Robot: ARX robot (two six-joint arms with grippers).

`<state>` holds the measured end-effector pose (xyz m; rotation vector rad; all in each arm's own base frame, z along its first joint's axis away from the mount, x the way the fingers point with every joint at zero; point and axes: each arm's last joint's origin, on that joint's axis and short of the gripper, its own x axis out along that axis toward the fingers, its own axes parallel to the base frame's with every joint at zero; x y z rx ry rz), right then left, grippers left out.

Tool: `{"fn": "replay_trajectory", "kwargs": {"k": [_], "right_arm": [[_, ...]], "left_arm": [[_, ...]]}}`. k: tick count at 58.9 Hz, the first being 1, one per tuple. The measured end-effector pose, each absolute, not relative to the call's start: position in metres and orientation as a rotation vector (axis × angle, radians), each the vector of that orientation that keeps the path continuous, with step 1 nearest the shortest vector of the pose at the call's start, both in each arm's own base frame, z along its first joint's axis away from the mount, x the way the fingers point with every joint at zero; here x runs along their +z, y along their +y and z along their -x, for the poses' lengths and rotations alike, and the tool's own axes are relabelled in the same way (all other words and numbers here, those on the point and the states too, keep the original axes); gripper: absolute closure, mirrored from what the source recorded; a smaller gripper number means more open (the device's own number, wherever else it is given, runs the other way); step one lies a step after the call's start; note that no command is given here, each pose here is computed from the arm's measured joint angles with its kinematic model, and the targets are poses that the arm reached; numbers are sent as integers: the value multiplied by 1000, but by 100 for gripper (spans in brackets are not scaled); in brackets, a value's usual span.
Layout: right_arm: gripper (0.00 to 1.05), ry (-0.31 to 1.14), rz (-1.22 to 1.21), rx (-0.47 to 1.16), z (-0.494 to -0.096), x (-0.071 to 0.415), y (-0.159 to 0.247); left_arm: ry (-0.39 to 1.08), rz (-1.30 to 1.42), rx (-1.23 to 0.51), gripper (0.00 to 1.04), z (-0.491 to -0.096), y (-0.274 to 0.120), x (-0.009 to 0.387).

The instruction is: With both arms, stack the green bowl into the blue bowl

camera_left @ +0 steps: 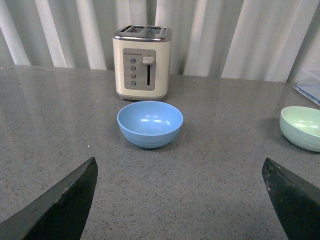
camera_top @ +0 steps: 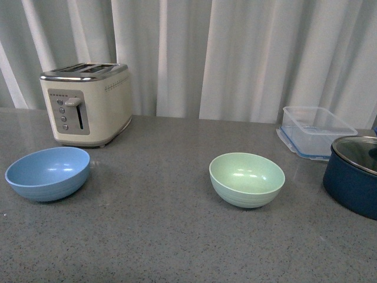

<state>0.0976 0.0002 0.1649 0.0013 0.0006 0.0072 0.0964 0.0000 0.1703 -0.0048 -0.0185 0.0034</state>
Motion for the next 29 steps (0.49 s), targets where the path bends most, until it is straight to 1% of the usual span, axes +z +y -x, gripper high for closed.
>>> {"fn": "replay_trajectory", "kwargs": {"k": [29], "right_arm": [[10, 1, -2, 1, -98, 165, 0]], "left_arm": [[-18, 5, -2, 7, -96, 0, 170]]}}
